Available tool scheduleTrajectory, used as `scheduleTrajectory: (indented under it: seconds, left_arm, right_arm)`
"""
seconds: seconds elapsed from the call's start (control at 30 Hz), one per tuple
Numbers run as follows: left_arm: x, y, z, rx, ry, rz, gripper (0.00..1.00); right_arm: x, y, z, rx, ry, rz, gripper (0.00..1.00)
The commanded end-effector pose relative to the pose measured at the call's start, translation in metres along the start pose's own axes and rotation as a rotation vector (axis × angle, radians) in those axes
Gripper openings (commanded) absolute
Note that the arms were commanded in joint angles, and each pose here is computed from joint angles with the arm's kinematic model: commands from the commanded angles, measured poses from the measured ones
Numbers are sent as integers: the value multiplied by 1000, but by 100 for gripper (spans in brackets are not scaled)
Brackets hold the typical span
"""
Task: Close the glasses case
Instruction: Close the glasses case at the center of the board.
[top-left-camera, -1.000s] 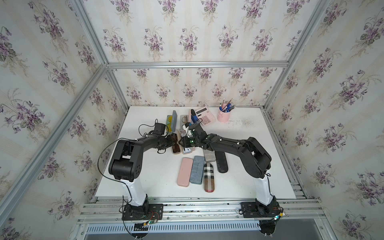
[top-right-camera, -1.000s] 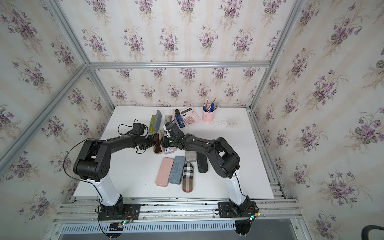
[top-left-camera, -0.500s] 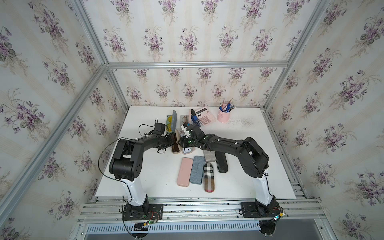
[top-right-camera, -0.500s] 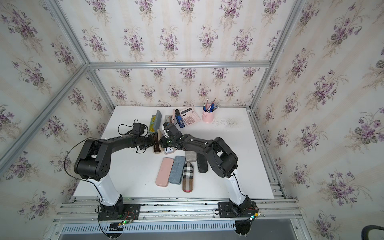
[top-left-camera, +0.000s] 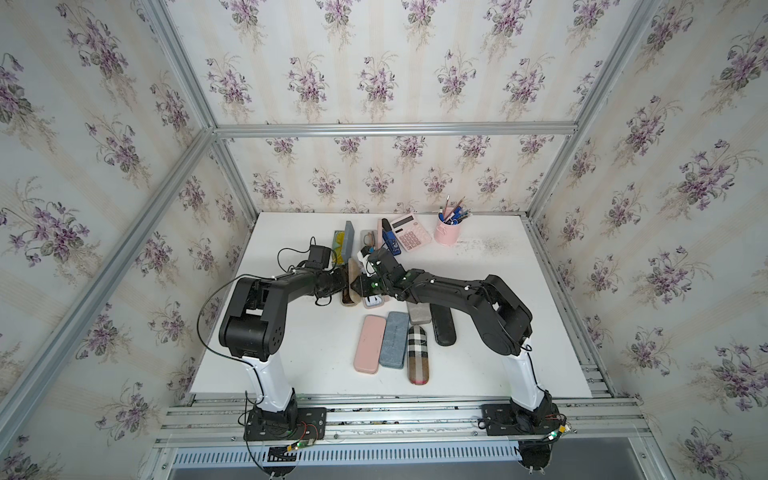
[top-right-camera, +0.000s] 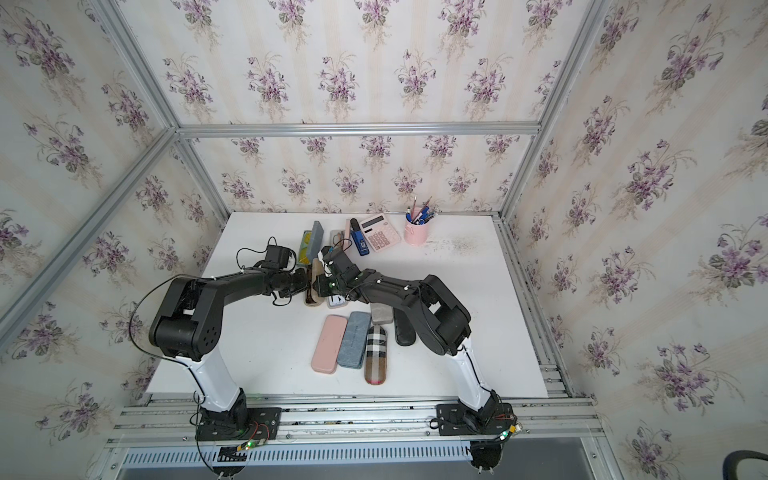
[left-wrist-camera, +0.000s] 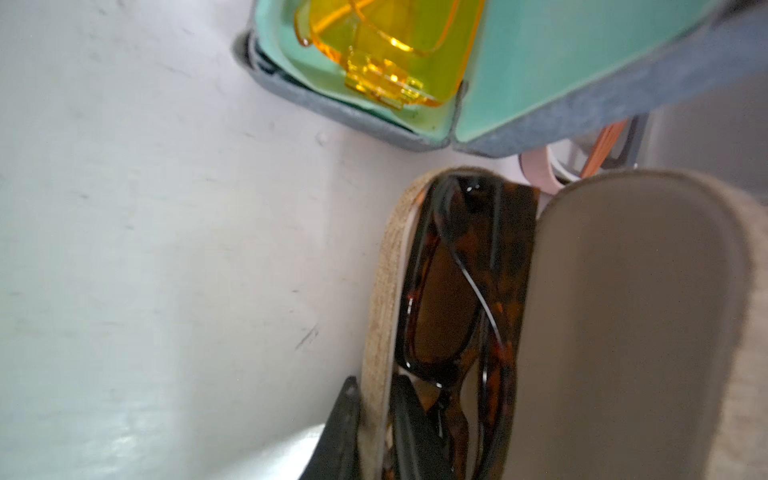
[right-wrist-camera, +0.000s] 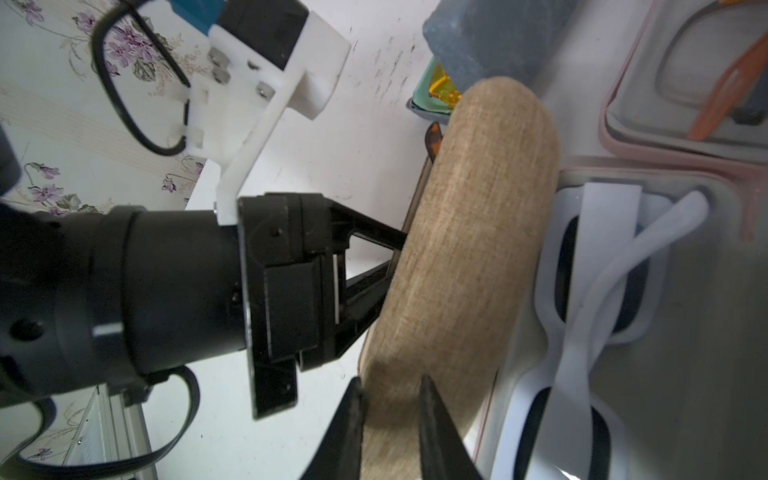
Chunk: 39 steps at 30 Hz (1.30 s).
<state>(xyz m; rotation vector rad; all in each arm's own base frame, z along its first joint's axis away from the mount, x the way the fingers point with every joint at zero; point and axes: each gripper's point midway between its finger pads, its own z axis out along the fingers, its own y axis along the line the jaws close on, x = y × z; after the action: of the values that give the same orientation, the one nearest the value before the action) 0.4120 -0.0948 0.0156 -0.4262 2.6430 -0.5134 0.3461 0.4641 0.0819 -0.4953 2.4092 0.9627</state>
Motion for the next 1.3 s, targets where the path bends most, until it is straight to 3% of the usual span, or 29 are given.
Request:
scheduleTrajectory:
  seconds: [0.0,0.17,0.27,0.53,1.27]
  left_arm:
    - [24,10,3,-34,89,-12,20]
    - [24,10,-3,-37,76,-18,25]
    - [23,11,-11,-41,47,-37,45]
    - [24,1,-32,10,8,-71,66]
    - [17,-18,-89,142,-135,-113,86]
  right_arm:
    - [15,-5,7,16,51,0,24]
    - [17,-5,12,32,64,-7,22]
    - [16,-7,12,42,63,-4,22]
    - [21,-6,17,47,81,-7,22]
    - [37,-4,32,56,128,-20,22]
